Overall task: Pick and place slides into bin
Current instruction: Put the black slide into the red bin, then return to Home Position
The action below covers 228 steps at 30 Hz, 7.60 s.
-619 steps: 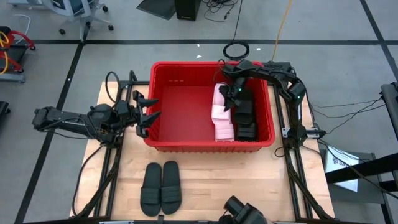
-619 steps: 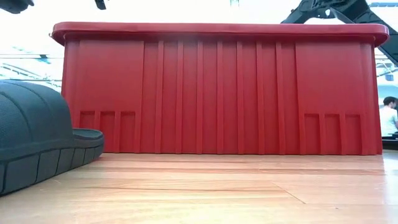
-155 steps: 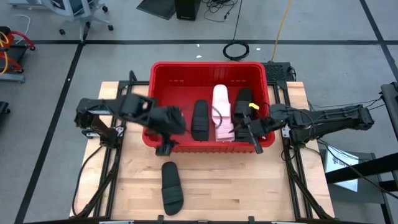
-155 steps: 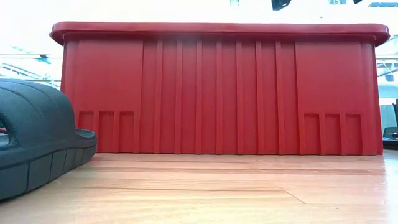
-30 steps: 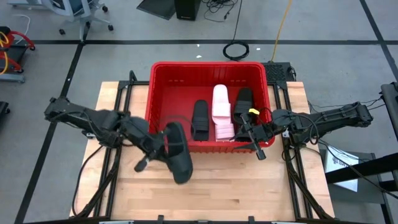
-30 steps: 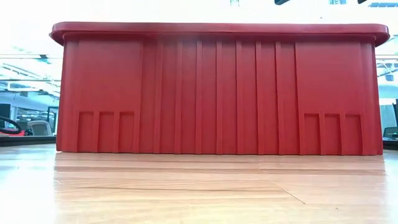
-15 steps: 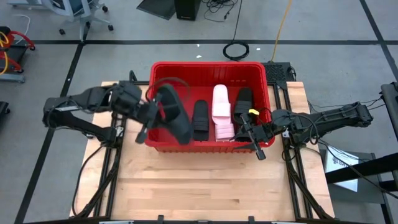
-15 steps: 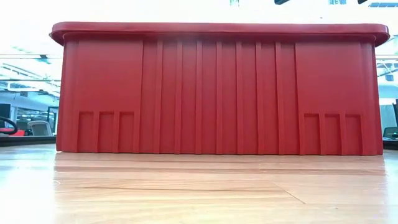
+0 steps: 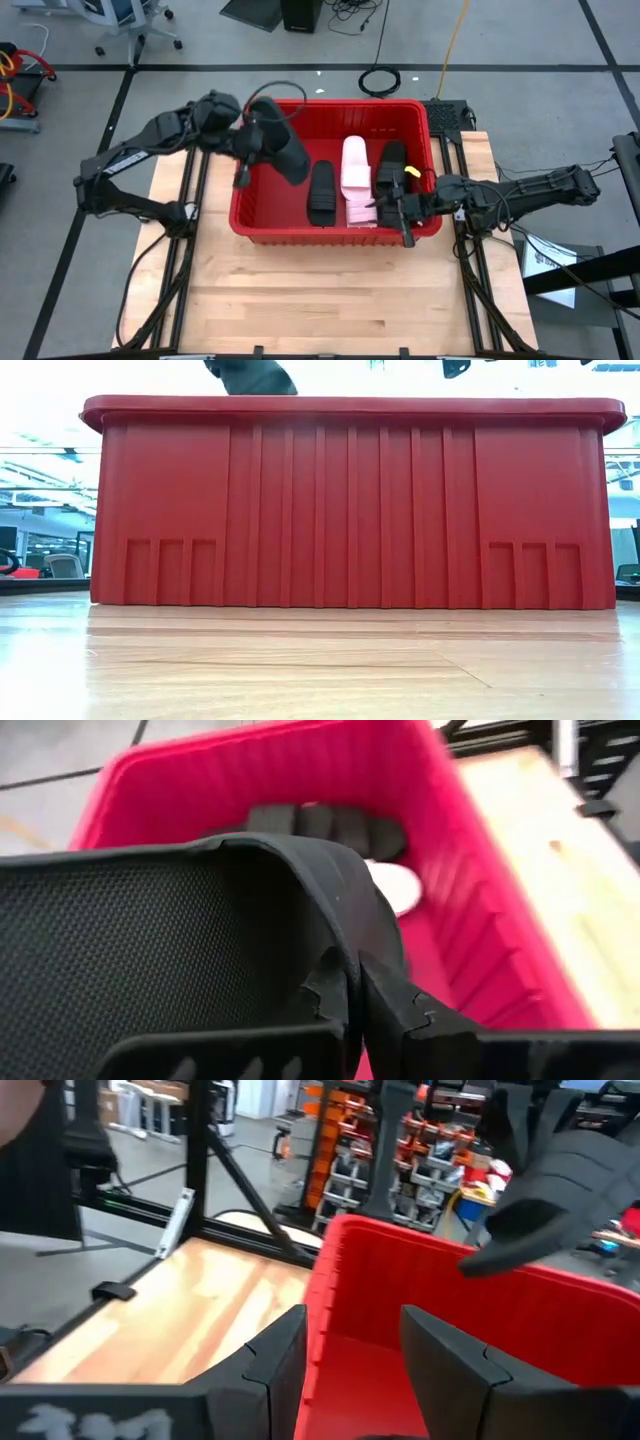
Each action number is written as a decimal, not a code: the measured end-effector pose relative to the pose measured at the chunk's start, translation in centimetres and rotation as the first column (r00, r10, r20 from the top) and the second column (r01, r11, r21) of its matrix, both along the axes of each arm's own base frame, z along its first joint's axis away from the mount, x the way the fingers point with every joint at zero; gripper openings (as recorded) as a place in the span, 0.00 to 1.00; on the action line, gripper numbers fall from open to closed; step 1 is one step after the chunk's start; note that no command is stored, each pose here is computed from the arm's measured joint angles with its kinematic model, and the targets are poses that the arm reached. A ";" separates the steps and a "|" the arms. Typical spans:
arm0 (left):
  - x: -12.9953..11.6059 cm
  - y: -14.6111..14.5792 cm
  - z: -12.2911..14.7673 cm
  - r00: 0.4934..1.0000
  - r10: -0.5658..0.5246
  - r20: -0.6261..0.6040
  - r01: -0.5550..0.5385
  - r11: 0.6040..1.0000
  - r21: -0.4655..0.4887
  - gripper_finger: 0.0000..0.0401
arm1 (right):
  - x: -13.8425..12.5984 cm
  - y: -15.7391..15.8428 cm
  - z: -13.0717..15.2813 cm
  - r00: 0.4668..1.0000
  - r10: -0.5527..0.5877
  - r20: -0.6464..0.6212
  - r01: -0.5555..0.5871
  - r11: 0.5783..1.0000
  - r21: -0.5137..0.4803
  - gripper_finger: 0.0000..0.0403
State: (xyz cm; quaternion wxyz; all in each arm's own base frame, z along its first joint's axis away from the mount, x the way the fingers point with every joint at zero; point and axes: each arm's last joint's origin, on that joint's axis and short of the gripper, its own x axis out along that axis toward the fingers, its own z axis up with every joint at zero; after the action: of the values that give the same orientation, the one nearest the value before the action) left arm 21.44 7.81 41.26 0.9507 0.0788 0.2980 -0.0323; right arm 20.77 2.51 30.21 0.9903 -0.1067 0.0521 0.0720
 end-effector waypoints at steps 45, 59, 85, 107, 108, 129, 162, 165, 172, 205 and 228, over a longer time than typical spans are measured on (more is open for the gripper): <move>15.9 15.7 -14.2 0.849 -0.252 -0.465 0.095 0.937 -0.335 0.02 | -0.4 -6.5 -1.0 0.981 -0.163 -0.105 0.167 0.986 0.028 0.37; 17.7 13.8 -14.2 0.857 -0.243 -0.455 0.103 0.945 -0.311 0.01 | -0.4 -6.4 -1.1 0.980 -0.163 -0.117 0.171 0.983 0.065 0.37; 18.0 13.2 -14.3 0.843 -0.194 -0.501 0.056 0.960 -0.276 0.14 | -0.4 -6.4 -1.0 0.979 -0.163 -0.119 0.173 0.982 0.076 0.37; 18.4 13.7 -14.3 0.829 -0.059 -0.556 -0.007 0.993 -0.116 0.35 | -0.4 -6.4 -1.0 0.980 -0.162 -0.118 0.171 0.983 0.071 0.37; 18.4 13.7 -14.3 0.831 -0.052 -0.553 -0.010 0.994 -0.109 0.35 | -0.4 -6.4 -1.0 0.980 -0.161 -0.117 0.170 0.983 0.066 0.37; 16.7 11.7 -7.0 0.932 0.028 -0.363 -0.029 1.000 0.002 0.35 | -0.3 -6.4 0.1 0.985 -0.171 -0.004 0.170 0.977 0.129 0.37; 2.8 -5.9 9.9 0.984 -0.140 0.106 0.143 0.989 -0.022 0.35 | -0.3 -6.3 0.9 0.984 -0.178 0.007 0.150 0.849 0.507 0.37; 2.9 -6.8 9.1 0.986 -0.121 0.115 0.123 0.992 -0.016 0.35 | -0.3 -6.2 1.0 0.990 -0.139 0.008 0.113 0.837 0.536 0.37; 2.7 -7.7 5.4 0.981 -0.104 0.163 0.110 0.993 -0.028 0.35 | -0.7 -5.7 1.4 0.999 -0.035 0.035 0.010 0.841 0.540 0.37; -7.0 -10.6 -8.2 0.754 -0.216 0.621 0.280 0.960 -0.005 0.35 | -4.5 -4.4 3.9 0.968 0.175 0.180 -0.243 0.830 0.501 0.37; -8.0 -9.5 -9.8 0.711 -0.140 0.689 0.180 0.984 0.013 0.35 | -11.6 -2.9 1.4 0.852 0.196 0.485 -0.386 0.861 0.330 0.37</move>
State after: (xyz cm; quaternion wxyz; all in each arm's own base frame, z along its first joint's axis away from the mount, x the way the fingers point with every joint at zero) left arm 13.43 -1.65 31.49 0.9887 0.0844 -0.0843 -0.0911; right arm 9.21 -0.39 31.63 0.9525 0.0864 -0.2043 0.2085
